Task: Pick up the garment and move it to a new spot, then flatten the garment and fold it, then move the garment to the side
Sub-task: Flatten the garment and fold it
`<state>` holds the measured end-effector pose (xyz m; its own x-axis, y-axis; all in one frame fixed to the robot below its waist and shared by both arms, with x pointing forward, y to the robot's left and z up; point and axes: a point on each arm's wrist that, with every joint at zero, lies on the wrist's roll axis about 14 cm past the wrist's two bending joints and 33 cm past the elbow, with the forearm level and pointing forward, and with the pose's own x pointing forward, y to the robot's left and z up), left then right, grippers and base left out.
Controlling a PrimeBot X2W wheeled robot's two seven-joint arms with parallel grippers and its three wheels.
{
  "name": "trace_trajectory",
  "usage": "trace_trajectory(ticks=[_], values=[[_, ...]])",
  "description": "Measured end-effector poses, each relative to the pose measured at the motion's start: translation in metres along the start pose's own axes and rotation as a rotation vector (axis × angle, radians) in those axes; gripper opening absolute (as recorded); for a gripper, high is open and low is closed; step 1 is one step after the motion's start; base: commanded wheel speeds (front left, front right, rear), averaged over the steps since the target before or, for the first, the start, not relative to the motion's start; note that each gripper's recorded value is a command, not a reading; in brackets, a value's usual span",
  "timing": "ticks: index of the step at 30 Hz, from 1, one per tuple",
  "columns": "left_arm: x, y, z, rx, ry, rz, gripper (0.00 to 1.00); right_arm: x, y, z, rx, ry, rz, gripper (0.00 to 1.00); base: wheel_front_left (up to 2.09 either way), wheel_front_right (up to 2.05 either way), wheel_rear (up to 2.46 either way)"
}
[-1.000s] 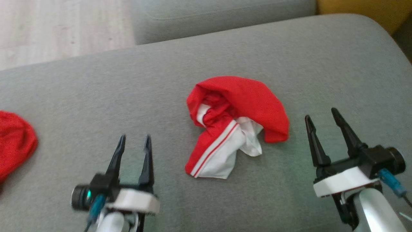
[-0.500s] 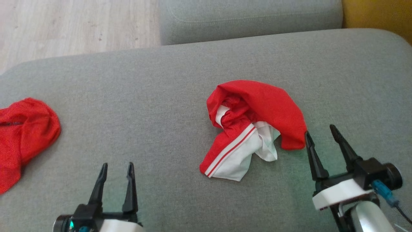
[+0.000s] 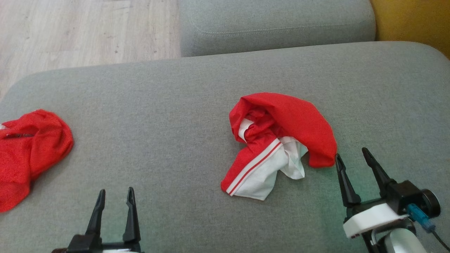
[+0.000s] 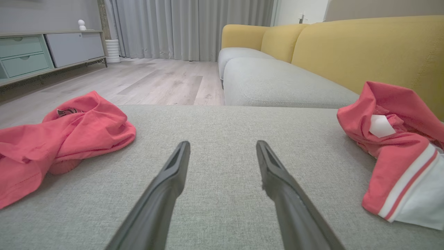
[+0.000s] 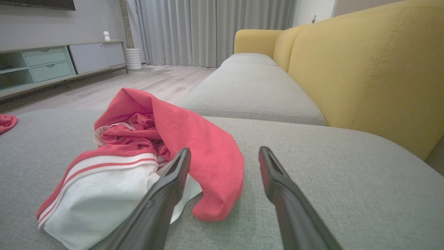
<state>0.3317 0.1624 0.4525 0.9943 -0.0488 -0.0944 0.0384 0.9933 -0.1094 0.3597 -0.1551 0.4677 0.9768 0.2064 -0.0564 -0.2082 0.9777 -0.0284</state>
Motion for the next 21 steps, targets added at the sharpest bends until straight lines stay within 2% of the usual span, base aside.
trace_trajectory(ticks=[21], values=[[-0.0018, 0.0036, -0.0018, -0.008, 0.005, 0.013, 1.00, 0.0010, 0.0011, -0.0053, 0.005, 0.016, 0.002, 1.00, 0.00, 0.00, 0.00]])
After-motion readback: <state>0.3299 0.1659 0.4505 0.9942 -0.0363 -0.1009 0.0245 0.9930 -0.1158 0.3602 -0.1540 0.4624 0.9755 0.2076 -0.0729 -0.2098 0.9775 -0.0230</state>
